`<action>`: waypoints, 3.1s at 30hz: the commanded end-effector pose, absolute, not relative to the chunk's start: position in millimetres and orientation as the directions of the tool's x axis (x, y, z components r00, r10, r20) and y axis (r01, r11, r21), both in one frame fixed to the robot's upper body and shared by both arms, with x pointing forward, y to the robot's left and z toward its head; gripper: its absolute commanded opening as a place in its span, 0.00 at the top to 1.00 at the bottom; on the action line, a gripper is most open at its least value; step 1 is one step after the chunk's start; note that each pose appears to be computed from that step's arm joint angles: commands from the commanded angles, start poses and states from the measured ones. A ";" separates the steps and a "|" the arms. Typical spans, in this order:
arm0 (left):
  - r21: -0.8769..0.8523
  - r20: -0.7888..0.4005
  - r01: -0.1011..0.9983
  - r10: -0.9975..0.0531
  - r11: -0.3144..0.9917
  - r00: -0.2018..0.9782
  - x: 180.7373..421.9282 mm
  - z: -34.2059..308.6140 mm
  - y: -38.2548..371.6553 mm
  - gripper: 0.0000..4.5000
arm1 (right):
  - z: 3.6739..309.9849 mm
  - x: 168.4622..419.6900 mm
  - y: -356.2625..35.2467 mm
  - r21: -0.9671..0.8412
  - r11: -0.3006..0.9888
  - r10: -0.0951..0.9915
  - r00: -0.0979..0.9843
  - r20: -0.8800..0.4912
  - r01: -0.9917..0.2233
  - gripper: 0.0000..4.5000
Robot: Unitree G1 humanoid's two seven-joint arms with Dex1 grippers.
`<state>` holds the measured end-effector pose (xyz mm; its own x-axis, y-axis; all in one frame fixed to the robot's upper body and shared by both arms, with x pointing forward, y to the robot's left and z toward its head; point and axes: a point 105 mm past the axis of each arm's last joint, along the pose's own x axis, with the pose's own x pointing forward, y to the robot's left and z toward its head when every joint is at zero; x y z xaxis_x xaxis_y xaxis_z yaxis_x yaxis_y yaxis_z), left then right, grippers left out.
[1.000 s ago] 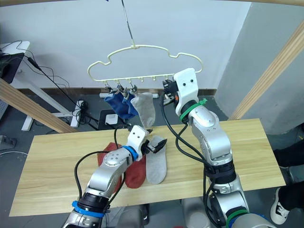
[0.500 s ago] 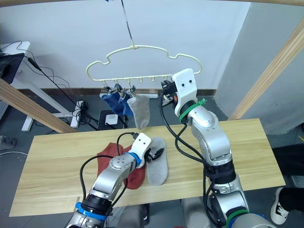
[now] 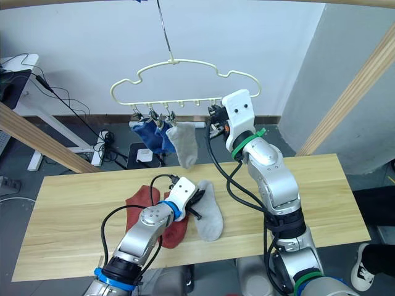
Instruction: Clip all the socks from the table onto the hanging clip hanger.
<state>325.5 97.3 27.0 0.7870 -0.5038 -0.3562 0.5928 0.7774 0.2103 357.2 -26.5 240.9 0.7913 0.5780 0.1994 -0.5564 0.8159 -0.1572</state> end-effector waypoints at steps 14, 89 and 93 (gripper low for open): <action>0.501 -0.006 0.574 -0.661 0.648 0.751 300.1 114.5 97.9 1.00 | 256.0 350.9 -25.6 -0.179 0.813 0.582 0.772 0.255 -0.554 1.00; 0.566 0.295 0.445 -0.675 0.694 0.677 362.5 192.2 48.5 1.00 | 247.6 318.1 -18.7 -0.181 0.711 0.703 0.683 0.198 -0.679 0.41; 0.491 0.284 0.506 -0.679 0.709 0.677 361.7 190.4 48.2 0.85 | 246.0 304.9 -21.9 -0.200 0.671 0.741 0.650 0.171 -0.714 0.40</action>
